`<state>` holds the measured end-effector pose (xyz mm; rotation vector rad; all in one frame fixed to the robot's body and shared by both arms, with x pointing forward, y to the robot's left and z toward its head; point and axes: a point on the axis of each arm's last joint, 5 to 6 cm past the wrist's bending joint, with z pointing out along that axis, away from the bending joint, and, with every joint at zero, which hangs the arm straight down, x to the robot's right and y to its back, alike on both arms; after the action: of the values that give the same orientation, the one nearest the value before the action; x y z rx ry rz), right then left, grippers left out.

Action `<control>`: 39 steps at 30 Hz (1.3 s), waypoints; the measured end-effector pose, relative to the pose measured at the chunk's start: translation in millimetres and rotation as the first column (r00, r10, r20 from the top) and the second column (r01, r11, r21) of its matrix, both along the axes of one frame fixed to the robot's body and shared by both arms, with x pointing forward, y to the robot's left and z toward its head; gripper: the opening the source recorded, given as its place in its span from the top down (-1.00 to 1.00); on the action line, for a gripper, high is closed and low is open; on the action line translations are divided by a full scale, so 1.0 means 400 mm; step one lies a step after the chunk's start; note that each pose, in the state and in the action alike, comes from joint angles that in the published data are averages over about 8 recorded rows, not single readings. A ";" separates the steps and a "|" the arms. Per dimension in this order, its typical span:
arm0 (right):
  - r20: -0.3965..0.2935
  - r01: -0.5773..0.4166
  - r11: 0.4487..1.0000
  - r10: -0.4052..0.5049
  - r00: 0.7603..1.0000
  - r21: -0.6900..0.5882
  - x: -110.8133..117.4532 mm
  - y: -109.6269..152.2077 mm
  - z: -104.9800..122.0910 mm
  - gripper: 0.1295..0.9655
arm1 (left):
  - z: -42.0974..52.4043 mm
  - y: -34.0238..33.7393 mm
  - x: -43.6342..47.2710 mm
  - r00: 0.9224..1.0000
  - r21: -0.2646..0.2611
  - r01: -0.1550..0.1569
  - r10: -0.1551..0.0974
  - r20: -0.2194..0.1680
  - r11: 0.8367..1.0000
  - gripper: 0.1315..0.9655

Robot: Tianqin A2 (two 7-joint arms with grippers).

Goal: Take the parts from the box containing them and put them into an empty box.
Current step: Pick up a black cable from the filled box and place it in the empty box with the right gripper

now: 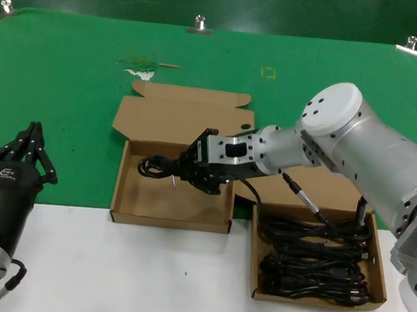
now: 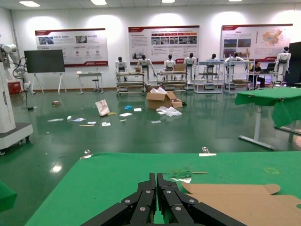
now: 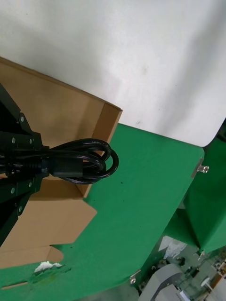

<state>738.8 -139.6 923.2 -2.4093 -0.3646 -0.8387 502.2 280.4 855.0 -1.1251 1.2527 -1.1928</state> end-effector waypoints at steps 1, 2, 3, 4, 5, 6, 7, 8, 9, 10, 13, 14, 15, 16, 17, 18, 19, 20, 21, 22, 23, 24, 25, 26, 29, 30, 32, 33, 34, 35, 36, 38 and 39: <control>0.002 0.000 1.000 0.000 1.000 0.000 -0.001 0.001 -0.004 0.81 | 0.000 0.000 0.000 1.000 0.000 0.000 0.000 0.000 1.000 0.95; 0.004 -0.001 1.000 0.001 1.000 0.001 -0.003 0.003 -0.007 0.81 | 0.000 0.000 0.000 1.000 0.000 0.000 0.000 0.000 1.000 0.95; 0.006 -0.001 1.000 0.001 1.000 0.003 -0.004 0.004 -0.011 0.81 | 0.000 0.000 0.000 1.000 0.000 0.000 0.000 0.000 1.000 0.95; 0.008 -0.002 1.000 0.002 1.000 0.004 -0.005 0.006 -0.014 0.81 | 0.000 0.000 0.000 1.000 0.000 0.000 0.000 0.000 1.000 0.95; 0.011 -0.002 1.000 0.002 1.000 0.006 -0.006 0.007 -0.017 0.81 | 0.000 0.000 0.000 1.000 0.000 0.000 0.000 0.000 1.000 0.95; 0.013 -0.002 1.000 0.002 1.000 0.008 -0.007 0.009 -0.019 0.81 | 0.000 0.000 0.000 1.000 0.000 0.000 0.000 0.000 1.000 0.95; 0.016 -0.002 1.000 0.002 1.000 0.010 -0.008 0.010 -0.022 0.81 | 0.000 0.000 0.000 1.000 0.000 0.000 0.000 0.000 1.000 0.95; 0.018 -0.002 1.000 0.002 1.000 0.012 -0.009 0.011 -0.024 0.81 | 0.000 0.000 0.000 1.000 0.000 0.000 0.000 0.000 1.000 0.95; 0.021 -0.002 1.000 0.002 1.000 0.013 -0.009 0.012 -0.026 0.81 | 0.000 0.000 0.000 1.000 0.000 0.000 0.000 0.000 1.000 0.95; 0.024 -0.001 1.000 0.001 1.000 0.014 -0.010 0.013 -0.028 0.81 | 0.000 0.000 0.000 1.000 0.000 0.000 0.000 0.000 1.000 0.95; 0.034 0.001 1.000 -0.001 0.999 0.012 -0.011 0.014 -0.032 0.81 | 0.000 0.000 0.000 1.000 0.000 0.000 0.000 0.000 1.000 0.95; 0.037 0.002 1.000 -0.003 0.999 0.010 -0.011 0.014 -0.033 0.81 | 0.000 0.000 0.000 1.000 0.000 0.000 0.000 0.000 1.000 0.95; 0.041 0.003 1.000 -0.004 0.999 0.007 -0.011 0.014 -0.034 0.81 | 0.000 0.000 0.000 1.000 0.000 0.000 0.000 0.000 1.000 0.95; 0.045 0.005 1.000 -0.005 0.999 0.004 -0.011 0.014 -0.035 0.81 | 0.000 0.000 0.000 1.000 0.000 0.000 0.000 0.000 1.000 0.95; 0.049 0.006 1.000 -0.006 0.999 0.001 -0.011 0.014 -0.036 0.81 | 0.000 0.000 0.000 1.000 0.000 0.000 0.000 0.000 1.000 0.95; 0.053 0.007 1.000 -0.007 0.999 -0.002 -0.011 0.013 -0.037 0.81 | 0.000 0.000 0.000 1.000 0.000 0.000 0.000 0.000 1.000 0.95; 0.057 0.009 1.000 -0.008 0.998 -0.005 -0.010 0.013 -0.038 0.81 | 0.000 0.000 0.000 1.000 0.000 0.000 0.000 0.000 1.000 0.95; 0.061 0.010 1.000 -0.010 0.998 -0.008 -0.010 0.012 -0.039 0.81 | 0.000 0.000 0.000 1.000 0.000 0.000 0.000 0.000 1.000 0.95; 0.064 0.011 1.000 -0.011 0.998 -0.010 -0.010 0.012 -0.039 0.81 | 0.000 0.000 0.000 1.000 0.000 0.000 0.000 0.000 1.000 0.95; 0.067 0.013 1.000 -0.012 0.998 -0.012 -0.010 0.012 -0.040 0.81 | 0.000 0.000 0.000 1.000 0.000 0.000 0.000 0.000 1.000 0.95; 0.071 0.014 1.000 -0.013 0.997 -0.013 -0.010 0.012 -0.041 0.81 | 0.000 0.000 0.000 1.000 0.000 0.000 0.000 0.000 1.000 0.95; 0.074 0.015 1.000 -0.014 0.997 -0.014 -0.010 0.012 -0.041 0.81 | 0.000 0.000 0.000 1.000 0.000 0.000 0.000 0.000 1.000 0.95; 0.077 0.016 1.000 -0.015 0.997 -0.015 -0.010 0.012 -0.042 0.81 | 0.000 0.000 0.000 1.000 0.000 0.000 0.000 0.000 1.000 0.95; 0.080 0.017 1.000 -0.015 0.997 -0.015 -0.010 0.012 -0.042 0.81 | 0.000 0.000 0.000 1.000 0.000 0.000 0.000 0.000 1.000 0.95; 0.088 0.018 1.000 -0.017 0.996 -0.015 -0.010 0.013 -0.044 0.81 | 0.000 0.000 0.000 1.000 0.000 0.000 0.000 0.000 1.000 0.95; 0.091 0.018 1.000 -0.017 0.996 -0.015 -0.010 0.013 -0.044 0.81 | 0.000 0.000 0.000 1.000 0.000 0.000 0.000 0.000 1.000 0.95; 0.095 0.019 1.000 -0.017 0.995 -0.015 -0.010 0.014 -0.045 0.80 | 0.000 0.000 0.000 1.000 0.000 0.000 0.000 0.000 1.000 0.95; 0.096 0.019 1.000 -0.017 0.995 -0.015 -0.010 0.014 -0.045 0.80 | 0.000 0.000 0.000 1.000 0.000 0.000 0.000 0.000 1.000 0.95; 0.097 0.019 1.000 -0.017 0.995 -0.015 -0.010 0.014 -0.045 0.79 | 0.000 0.000 0.000 1.000 0.000 0.000 0.000 0.000 1.000 0.95; 0.098 0.019 1.000 -0.017 0.995 -0.015 -0.010 0.014 -0.046 0.79 | 0.000 0.000 0.000 1.000 0.000 0.000 0.000 0.000 1.000 0.95; 0.099 0.019 1.000 -0.017 0.995 -0.015 -0.010 0.014 -0.046 0.79 | 0.000 0.000 0.000 1.000 0.000 0.000 0.000 0.000 1.000 0.95; 0.100 0.019 1.000 -0.017 0.995 -0.015 -0.010 0.014 -0.046 0.79 | 0.000 0.000 0.000 1.000 0.000 0.000 0.000 0.000 1.000 0.95; 0.100 0.019 1.000 -0.017 0.995 -0.015 -0.010 0.014 -0.046 0.79 | 0.000 0.000 0.000 1.000 0.000 0.000 0.000 0.000 1.000 0.95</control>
<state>734.7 -133.8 904.8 -2.3940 -0.3900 -0.9706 502.2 280.4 855.0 -1.1251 1.2527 -1.1928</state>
